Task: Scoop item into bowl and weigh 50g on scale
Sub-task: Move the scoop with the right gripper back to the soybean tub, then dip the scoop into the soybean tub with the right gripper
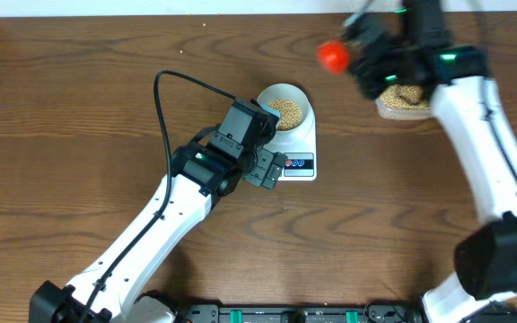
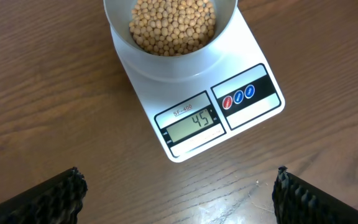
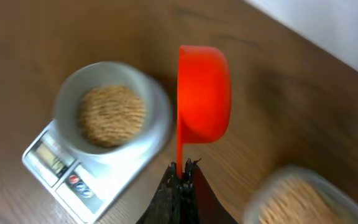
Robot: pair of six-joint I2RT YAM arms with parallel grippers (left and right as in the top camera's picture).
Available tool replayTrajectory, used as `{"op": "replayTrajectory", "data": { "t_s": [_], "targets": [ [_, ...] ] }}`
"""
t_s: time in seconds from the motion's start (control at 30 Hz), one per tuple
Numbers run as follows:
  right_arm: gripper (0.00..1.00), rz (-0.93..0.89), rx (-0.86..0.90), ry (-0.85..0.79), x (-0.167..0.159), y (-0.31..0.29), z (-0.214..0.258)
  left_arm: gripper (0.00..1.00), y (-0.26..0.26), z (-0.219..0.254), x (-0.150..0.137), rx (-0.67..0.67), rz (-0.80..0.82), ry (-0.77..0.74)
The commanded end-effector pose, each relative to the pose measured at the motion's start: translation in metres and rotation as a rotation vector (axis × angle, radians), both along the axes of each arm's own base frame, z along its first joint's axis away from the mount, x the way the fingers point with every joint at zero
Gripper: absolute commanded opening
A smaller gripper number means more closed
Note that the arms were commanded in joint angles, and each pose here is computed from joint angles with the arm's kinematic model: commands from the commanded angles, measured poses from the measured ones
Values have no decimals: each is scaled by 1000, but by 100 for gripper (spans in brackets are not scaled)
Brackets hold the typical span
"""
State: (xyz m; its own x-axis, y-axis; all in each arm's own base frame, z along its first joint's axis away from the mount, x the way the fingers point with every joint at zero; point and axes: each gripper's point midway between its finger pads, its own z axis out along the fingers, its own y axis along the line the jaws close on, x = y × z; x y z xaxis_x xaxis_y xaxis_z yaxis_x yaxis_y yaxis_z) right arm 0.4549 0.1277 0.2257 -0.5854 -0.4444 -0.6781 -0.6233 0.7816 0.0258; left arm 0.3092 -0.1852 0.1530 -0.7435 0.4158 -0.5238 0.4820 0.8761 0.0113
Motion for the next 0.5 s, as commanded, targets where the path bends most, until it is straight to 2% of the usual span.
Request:
{"op": "replayTrajectory", "data": {
  "t_s": [0.0, 0.2, 0.47],
  "targets": [
    [1, -216, 66, 52, 4, -48, 10, 98, 1, 1, 1, 1, 6, -1],
    [1, -420, -6, 157, -7, -126, -13, 98, 1, 1, 1, 1, 6, -1],
    [1, -519, -57, 280, -12, -168, -54, 98, 1, 1, 1, 1, 6, -1]
  ]
}}
